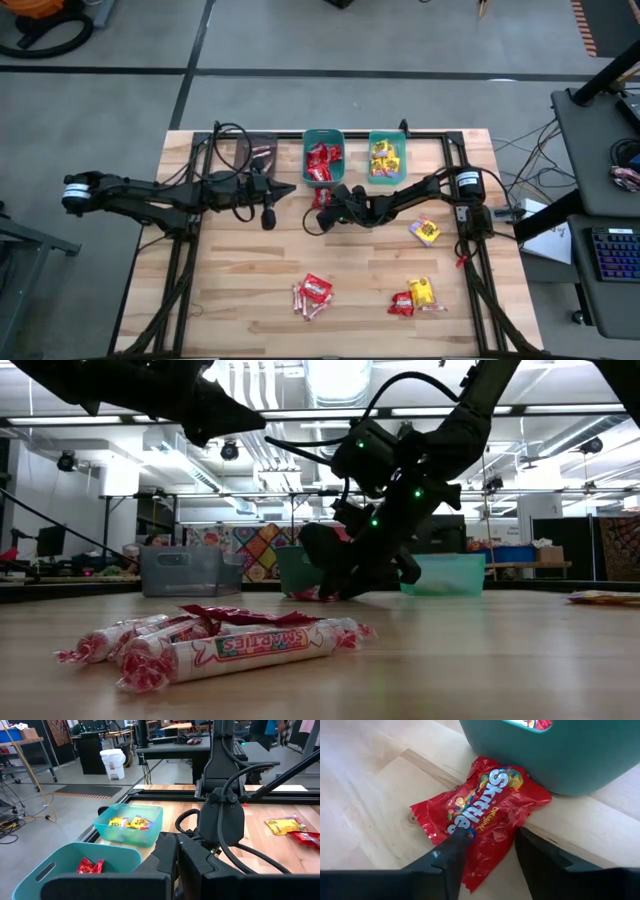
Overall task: Sort candy
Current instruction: Put the middle left red candy on the dark green bin
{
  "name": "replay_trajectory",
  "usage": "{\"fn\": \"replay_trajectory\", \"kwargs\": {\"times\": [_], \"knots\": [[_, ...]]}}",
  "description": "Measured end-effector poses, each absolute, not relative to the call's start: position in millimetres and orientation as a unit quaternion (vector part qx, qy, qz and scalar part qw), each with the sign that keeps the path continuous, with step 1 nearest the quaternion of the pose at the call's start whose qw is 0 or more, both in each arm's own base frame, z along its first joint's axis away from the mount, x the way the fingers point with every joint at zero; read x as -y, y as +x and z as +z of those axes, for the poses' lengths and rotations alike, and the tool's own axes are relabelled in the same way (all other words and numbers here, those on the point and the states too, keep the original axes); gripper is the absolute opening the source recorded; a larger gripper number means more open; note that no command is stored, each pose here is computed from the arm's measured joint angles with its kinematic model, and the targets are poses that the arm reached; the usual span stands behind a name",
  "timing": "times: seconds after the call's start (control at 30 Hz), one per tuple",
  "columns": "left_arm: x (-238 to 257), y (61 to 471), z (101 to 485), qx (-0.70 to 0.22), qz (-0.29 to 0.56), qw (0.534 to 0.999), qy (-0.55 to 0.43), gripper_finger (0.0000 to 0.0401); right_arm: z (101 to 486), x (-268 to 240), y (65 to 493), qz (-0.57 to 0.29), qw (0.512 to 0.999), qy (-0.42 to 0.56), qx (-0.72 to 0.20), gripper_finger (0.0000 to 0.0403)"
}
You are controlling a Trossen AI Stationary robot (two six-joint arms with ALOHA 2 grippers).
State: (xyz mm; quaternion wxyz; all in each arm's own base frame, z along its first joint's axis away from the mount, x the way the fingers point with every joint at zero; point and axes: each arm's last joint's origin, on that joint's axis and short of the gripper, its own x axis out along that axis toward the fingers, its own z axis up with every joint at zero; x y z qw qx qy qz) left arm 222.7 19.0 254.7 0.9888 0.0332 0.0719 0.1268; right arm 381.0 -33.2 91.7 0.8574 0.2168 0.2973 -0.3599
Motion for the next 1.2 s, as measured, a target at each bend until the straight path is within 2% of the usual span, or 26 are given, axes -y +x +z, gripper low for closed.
{"fn": "replay_trajectory", "kwargs": {"times": [0.33, 0.73, 0.93, 1.07, 1.2], "knots": [[-19.0, 222.9, 254.2, -0.072, 0.127, 0.989, 0.029, 0.0, 94.9, 26.7, 380.8, -0.316, 0.869, 0.198, -0.325, 0.002], [-18.6, 222.1, 249.0, -0.097, 0.128, 0.987, 0.009, 0.0, 148.3, -2.5, 368.3, -0.261, 0.895, 0.155, -0.328, 0.0013], [-17.3, 221.2, 249.6, -0.096, 0.125, 0.987, 0.009, 0.0, 186.1, -8.9, 361.4, -0.233, 0.919, 0.138, -0.287, 0.0012], [-17.0, 214.2, 255.1, -0.111, 0.124, 0.986, 0.019, 0.0, 213.2, 4.9, 354.2, -0.212, 0.932, 0.134, -0.261, 0.0012], [-17.3, 204.5, 265.4, -0.11, 0.136, 0.984, 0.028, 0.0, 236.8, 42.3, 349.9, -0.232, 0.936, 0.132, -0.229, 0.0012]]}}
